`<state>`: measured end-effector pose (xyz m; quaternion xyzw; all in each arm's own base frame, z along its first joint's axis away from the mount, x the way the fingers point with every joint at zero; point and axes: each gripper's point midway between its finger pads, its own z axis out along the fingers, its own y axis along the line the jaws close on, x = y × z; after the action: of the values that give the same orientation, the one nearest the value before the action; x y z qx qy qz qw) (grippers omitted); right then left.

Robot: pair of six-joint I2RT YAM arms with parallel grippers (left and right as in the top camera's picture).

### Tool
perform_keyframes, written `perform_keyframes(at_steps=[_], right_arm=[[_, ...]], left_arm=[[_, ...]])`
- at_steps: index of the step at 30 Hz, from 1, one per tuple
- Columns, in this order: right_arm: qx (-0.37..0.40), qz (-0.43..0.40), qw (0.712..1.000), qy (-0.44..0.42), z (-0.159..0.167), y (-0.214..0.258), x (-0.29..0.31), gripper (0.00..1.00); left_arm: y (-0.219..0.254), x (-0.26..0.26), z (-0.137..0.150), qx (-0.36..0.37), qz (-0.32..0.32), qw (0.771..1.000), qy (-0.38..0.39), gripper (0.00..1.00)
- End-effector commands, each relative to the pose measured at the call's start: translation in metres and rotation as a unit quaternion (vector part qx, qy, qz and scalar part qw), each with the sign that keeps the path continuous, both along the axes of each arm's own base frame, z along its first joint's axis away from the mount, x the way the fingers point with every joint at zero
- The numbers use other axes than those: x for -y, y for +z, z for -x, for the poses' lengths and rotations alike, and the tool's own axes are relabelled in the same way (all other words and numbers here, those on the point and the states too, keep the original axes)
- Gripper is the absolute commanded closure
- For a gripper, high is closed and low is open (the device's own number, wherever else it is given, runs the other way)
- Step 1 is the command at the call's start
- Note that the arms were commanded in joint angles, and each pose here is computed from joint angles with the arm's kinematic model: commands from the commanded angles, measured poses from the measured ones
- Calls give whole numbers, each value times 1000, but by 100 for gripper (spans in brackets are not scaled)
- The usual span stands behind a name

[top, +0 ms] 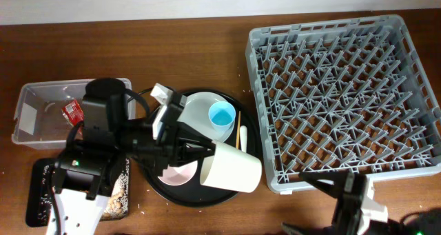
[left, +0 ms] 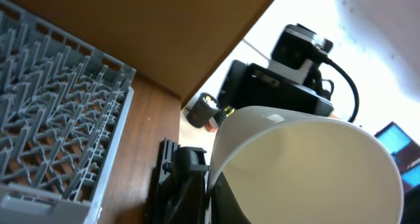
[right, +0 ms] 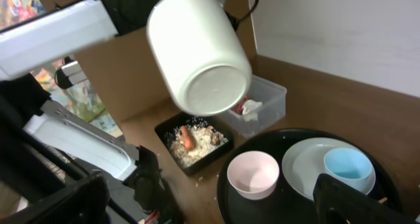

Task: Sort waste into correct bins and load items into the dishwasher rack
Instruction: 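Lift the white cup and move it right toward the right gripper, then grasp the white cup with the right gripper and release the left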

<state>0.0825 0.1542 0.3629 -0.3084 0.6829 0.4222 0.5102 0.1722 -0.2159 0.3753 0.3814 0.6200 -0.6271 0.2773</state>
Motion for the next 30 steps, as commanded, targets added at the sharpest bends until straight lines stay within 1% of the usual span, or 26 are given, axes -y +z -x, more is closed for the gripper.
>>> perform_keyframes(at_steps=[1, 2, 4, 7, 9, 12, 15, 17, 18, 23, 30], right_arm=[[-8, 1, 999, 32, -11, -4, -7, 1], [-1, -6, 998, 55, -9, 2, -11, 1], [9, -10, 997, 72, -13, 8, -14, 1], [-10, -10, 997, 76, -23, 4, -16, 1], [-27, -14, 995, 97, -26, 2, -20, 1], [-15, -15, 990, 141, -24, 1, -25, 1], [-25, -14, 990, 141, -34, -1, -26, 1], [-18, -19, 987, 156, -35, 2, -28, 0], [-13, -22, 986, 164, -38, 4, -29, 4], [-38, -23, 986, 163, -53, -3, -31, 5], [-30, -33, 980, 192, -53, 2, -34, 6]], left_arm=[[-1, 10, -5, 9, -10, 1000, 3, 100], [-3, 13, -9, 3, -17, 1000, 12, 100], [-3, 19, -10, 7, -16, 1000, 5, 100], [-3, 28, -6, 19, -12, 1000, -14, 100], [-2, 32, -7, 24, -10, 999, -21, 100], [-2, 33, -9, 23, -9, 999, -21, 100], [-2, 33, -9, 23, -9, 999, -21, 100], [-2, 33, -9, 23, -9, 999, -21, 100], [-2, 33, -9, 23, -9, 999, -21, 100], [-2, 33, -9, 23, -9, 999, -21, 100], [-2, 33, -9, 23, -9, 999, -21, 100]])
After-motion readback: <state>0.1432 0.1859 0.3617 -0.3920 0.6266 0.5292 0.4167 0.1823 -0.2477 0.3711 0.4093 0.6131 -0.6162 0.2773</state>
